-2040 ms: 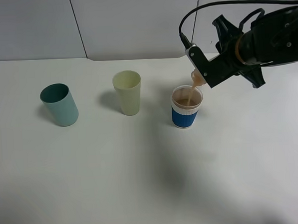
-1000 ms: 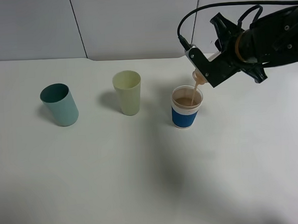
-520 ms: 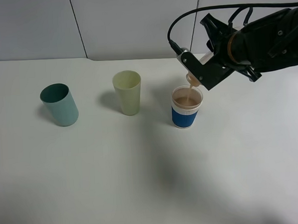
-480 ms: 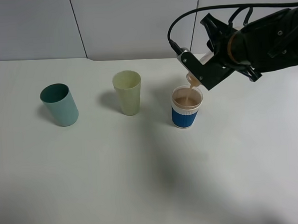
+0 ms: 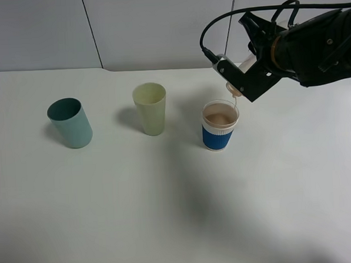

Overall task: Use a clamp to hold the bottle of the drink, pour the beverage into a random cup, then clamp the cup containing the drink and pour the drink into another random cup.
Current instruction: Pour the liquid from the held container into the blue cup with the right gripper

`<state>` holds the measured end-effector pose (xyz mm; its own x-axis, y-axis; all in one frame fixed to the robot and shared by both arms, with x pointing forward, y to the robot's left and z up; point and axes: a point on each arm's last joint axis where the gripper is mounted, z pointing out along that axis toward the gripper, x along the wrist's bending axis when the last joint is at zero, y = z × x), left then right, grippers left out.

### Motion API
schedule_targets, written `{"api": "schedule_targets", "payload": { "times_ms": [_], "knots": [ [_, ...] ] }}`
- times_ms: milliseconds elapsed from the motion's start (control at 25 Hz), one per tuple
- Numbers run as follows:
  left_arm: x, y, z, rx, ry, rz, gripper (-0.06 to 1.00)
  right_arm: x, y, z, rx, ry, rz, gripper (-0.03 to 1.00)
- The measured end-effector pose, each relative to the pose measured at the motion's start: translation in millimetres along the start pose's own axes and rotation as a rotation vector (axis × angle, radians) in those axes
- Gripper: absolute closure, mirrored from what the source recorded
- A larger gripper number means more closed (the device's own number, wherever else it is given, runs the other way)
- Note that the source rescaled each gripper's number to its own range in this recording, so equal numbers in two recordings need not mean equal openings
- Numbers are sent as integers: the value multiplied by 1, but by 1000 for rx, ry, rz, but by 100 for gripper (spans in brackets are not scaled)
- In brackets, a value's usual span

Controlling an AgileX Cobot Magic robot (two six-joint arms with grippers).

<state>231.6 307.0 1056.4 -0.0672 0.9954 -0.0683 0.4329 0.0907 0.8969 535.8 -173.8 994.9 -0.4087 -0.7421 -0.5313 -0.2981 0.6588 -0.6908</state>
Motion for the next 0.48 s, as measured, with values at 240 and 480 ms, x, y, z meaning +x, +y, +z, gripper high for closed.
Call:
{"api": "schedule_targets", "payload": {
  "times_ms": [240, 480],
  "knots": [
    [0, 0, 0, 0, 0, 0, -6, -5, 5, -4, -8, -29, -30, 95],
    [0, 0, 0, 0, 0, 0, -6, -11, 14, -9, -27, -57, -52, 95]
  ]
}}
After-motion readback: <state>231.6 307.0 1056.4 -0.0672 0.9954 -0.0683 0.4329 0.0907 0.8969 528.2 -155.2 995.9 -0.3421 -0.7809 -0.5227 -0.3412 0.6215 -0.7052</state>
